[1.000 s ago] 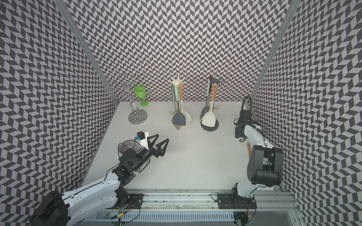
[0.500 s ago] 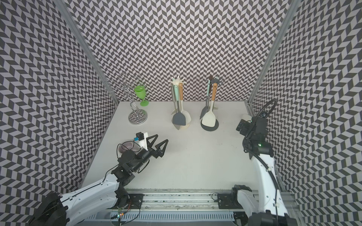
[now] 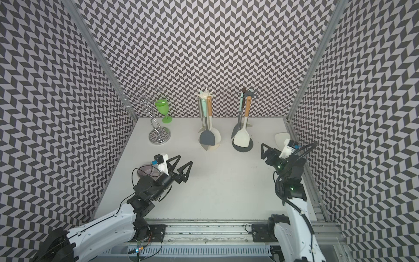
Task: Take the spatula off the kitchen utensil rack
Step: Place the spatula at the center of the board, then take off the spatula from the rack.
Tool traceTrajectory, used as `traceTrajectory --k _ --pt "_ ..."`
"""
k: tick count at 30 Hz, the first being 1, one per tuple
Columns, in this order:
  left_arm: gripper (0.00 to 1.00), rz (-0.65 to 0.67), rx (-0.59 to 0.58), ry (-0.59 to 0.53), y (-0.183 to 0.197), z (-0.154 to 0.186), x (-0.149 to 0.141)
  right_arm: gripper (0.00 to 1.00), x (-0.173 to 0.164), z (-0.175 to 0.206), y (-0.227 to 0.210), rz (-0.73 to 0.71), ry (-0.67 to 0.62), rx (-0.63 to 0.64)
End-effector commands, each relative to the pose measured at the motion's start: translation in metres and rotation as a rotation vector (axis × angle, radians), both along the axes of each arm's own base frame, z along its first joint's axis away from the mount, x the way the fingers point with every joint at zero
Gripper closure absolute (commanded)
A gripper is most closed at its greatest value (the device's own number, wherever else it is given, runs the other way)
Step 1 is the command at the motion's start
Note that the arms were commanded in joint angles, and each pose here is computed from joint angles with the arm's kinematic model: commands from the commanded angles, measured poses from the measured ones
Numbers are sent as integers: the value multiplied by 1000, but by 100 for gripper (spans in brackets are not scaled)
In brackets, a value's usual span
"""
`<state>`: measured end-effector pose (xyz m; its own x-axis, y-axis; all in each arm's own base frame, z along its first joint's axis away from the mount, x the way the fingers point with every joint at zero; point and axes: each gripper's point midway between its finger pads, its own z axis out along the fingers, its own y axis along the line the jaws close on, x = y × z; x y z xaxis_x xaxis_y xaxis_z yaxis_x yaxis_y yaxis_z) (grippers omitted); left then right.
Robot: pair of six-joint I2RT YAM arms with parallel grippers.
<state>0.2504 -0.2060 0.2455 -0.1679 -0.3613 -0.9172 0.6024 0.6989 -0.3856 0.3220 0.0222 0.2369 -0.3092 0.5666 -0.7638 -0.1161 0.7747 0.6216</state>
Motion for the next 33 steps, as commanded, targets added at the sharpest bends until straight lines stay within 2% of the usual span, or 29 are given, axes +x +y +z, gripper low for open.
traceTrajectory --k 1,5,10,17,22,25,33 --pt "0 -12 48 -33 -6 -4 2 24 4 51 29 178 -248 -4" --pt "0 -43 82 3 -19 -14 11 26 22 63 51 209 -293 -70" --pt "0 -177 84 45 -47 -21 9 30 44 80 81 209 -343 -213" --pt "0 -262 104 94 -67 -35 11 32 68 104 84 166 -426 -295" --pt "0 -266 102 78 -66 -32 9 36 88 117 83 134 -459 -321" --pt "0 -257 100 70 -64 -30 8 48 101 123 84 131 -474 -326" --pt "0 -233 111 40 -58 -23 7 50 140 125 85 107 -453 -364"
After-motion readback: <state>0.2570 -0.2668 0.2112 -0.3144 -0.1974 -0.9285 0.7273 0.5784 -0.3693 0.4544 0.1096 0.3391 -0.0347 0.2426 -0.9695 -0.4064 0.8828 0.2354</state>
